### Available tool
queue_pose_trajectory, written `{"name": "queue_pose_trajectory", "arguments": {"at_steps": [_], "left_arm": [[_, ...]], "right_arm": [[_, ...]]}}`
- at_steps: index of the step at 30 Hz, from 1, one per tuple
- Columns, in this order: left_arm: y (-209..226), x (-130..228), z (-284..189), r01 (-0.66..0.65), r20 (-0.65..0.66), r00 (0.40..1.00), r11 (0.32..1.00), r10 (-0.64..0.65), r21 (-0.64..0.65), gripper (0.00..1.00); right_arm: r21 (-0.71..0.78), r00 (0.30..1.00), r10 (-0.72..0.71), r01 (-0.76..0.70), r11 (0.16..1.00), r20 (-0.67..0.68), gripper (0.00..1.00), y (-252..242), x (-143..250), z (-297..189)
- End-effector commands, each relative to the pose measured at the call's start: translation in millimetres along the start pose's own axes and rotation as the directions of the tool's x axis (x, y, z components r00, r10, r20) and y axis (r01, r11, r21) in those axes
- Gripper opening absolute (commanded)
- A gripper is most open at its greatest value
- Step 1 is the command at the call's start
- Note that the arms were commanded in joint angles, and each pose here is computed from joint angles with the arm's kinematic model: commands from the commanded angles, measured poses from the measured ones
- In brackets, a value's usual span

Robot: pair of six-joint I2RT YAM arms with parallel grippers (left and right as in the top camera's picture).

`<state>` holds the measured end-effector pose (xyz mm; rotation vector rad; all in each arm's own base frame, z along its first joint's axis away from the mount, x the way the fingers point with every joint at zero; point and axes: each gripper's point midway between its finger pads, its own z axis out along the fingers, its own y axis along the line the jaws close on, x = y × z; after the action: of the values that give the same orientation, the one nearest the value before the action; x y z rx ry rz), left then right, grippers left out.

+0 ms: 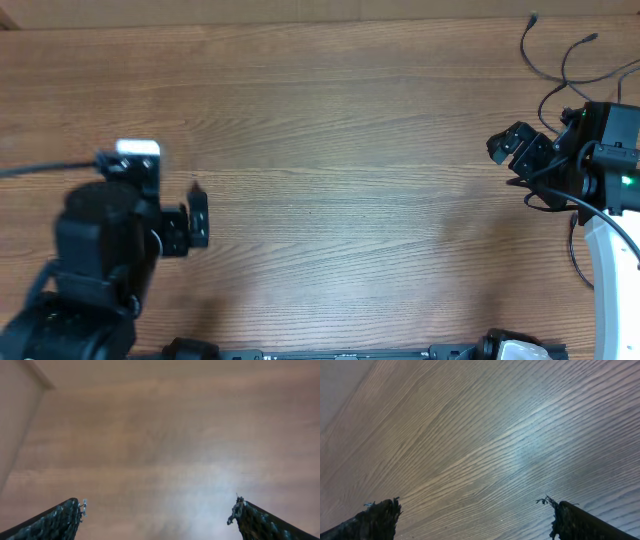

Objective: Untangle cables

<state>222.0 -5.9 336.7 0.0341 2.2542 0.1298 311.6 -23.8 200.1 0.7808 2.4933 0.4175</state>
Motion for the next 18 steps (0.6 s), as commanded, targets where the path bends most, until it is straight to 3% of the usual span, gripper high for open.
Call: {"name": "queue_pose_trajectory", "arguments": {"at_steps": [1, 5, 8, 13, 18], "left_arm": [[4, 55, 16, -0.043, -0.08, 0.996, 0.999, 0.04, -0.026, 1.0], [4, 113, 29, -0.055, -0.13, 0.99, 0.998, 0.052, -0.019, 1.0], [0, 123, 42, -0.032, -0.057, 0.998, 0.999, 0.032, -0.01, 1.0], [-17, 101, 63, 0.026, 0.207, 0.978, 0.997, -0.04, 0.07, 1.0], [-35, 61, 66, 0.035, 0.514, 0.849, 0.983, -0.125, 0.181, 1.0]], "right_arm": [[-0.015, 1.0, -0.007, 0.007, 1.0, 0.008, 1.0, 5, -3, -3], [-0.015, 1.0, -0.007, 0.007, 1.0, 0.008, 1.0, 5, -3, -3], [-0.015, 1.0, -0.007, 0.007, 1.0, 0.008, 1.0, 5, -3, -3], [-0.015, 1.0, -0.007, 0.007, 1.0, 0.008, 1.0, 5, -3, -3], [-0.015, 1.0, -0.007, 0.007, 1.0, 0.008, 1.0, 5, -3, -3]]}}
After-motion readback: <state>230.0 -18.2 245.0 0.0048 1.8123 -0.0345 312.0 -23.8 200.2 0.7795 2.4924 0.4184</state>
